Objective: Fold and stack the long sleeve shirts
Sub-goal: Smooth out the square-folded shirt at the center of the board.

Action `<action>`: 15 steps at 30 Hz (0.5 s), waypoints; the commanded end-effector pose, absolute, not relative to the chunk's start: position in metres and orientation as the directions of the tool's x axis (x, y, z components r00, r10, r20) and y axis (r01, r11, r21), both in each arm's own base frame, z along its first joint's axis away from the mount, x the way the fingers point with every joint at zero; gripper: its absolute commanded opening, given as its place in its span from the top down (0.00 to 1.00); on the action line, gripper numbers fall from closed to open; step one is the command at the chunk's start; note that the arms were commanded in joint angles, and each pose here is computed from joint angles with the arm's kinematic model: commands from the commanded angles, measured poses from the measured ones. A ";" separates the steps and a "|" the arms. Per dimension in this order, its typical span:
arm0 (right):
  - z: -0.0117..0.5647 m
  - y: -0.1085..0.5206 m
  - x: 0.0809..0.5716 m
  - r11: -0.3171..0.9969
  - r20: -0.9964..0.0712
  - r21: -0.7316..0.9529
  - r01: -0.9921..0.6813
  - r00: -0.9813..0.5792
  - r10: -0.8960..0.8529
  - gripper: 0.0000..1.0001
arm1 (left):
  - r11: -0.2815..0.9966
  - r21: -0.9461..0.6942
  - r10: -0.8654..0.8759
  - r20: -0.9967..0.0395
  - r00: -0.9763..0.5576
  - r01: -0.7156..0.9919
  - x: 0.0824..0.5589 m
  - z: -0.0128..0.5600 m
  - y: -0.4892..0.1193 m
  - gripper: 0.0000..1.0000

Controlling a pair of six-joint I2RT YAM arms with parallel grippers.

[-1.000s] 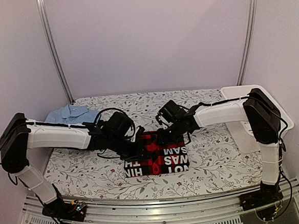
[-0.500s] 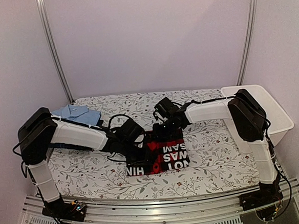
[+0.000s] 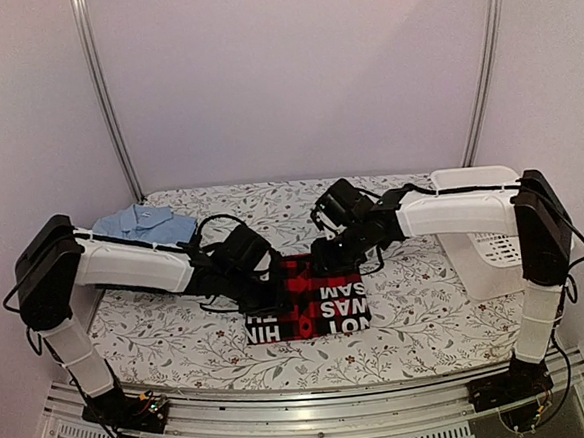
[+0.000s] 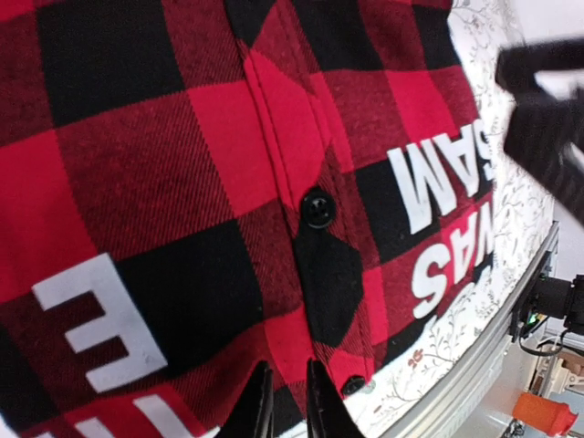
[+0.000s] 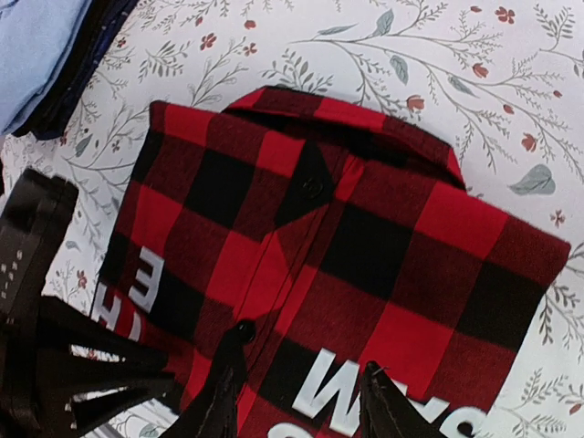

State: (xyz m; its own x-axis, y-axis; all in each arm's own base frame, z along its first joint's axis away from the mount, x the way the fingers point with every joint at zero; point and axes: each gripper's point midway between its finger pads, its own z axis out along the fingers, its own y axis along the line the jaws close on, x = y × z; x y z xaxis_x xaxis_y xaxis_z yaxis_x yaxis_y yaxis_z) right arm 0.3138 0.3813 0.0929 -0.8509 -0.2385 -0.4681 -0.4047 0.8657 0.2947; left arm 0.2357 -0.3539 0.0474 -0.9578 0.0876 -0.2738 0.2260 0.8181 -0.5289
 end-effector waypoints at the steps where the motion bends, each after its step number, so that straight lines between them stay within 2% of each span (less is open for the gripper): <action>1: 0.095 0.371 0.269 0.869 -0.436 0.300 -0.394 -0.867 -0.242 0.58 | 0.836 -0.514 0.033 -0.299 -0.954 0.190 0.238 0.061 -0.335 0.86; 6: 0.055 0.351 0.250 0.897 -0.360 0.279 -0.344 -0.903 -0.234 0.63 | 0.856 -0.490 0.038 -0.255 -0.966 0.163 0.229 0.038 -0.318 0.87; 15: 0.000 0.328 0.238 0.940 -0.260 0.203 -0.274 -0.941 -0.218 0.63 | 0.889 -0.446 0.017 -0.193 -0.981 0.103 0.219 0.003 -0.287 0.87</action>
